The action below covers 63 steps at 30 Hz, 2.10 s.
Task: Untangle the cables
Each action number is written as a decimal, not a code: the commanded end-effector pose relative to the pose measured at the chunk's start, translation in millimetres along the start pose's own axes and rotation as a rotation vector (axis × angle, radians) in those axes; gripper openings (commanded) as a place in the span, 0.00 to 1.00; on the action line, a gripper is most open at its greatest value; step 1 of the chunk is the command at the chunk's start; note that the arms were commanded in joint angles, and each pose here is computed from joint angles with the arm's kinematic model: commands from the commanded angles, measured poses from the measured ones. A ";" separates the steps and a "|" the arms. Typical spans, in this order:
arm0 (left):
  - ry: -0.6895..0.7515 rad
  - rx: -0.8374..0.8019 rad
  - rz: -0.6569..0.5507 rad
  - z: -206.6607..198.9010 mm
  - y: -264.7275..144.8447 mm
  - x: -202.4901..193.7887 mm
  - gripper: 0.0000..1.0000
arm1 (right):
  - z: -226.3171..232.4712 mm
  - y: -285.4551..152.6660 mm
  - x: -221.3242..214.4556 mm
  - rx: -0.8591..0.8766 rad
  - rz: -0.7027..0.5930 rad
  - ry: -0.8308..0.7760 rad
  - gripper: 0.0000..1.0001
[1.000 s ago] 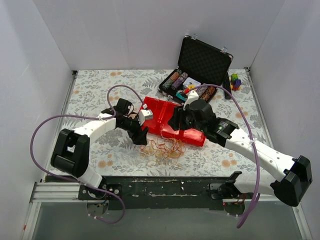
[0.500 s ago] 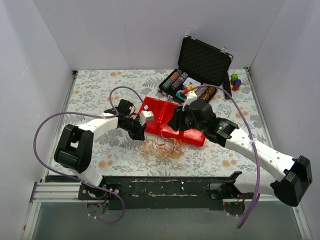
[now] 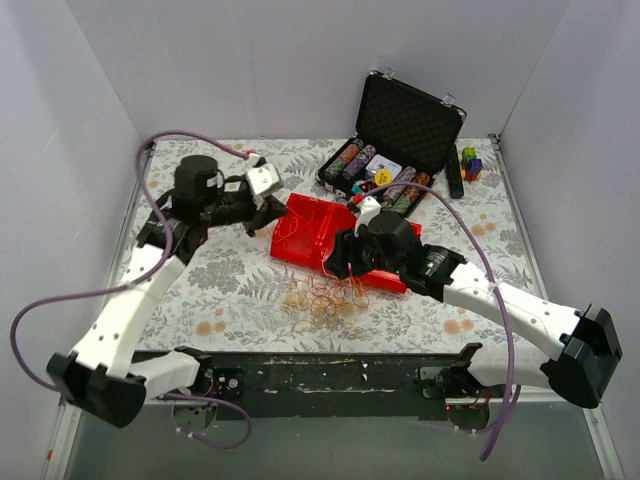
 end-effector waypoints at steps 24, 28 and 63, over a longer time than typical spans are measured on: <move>0.163 0.328 -0.585 -19.3 -97.5 146.1 0.00 | 11.0 -16.8 25.2 -0.006 -0.171 -0.057 0.70; 0.141 0.355 -0.543 -4.3 -77.7 130.3 0.00 | 4.0 -34.0 23.5 -0.062 -0.229 -0.034 0.68; 0.025 0.556 -0.432 59.8 -1.7 62.7 0.00 | -19.8 -44.3 2.7 -0.267 -0.183 0.020 0.64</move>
Point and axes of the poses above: each gripper's point midway between its finger pads, its own y axis out along the fingers, its own z axis along the line the jaws close on, x = y × z, the point moved 9 cm from there along -y, back along the fingers, and after that the axes turned 3 degrees about -y, right-handed, at the moved point
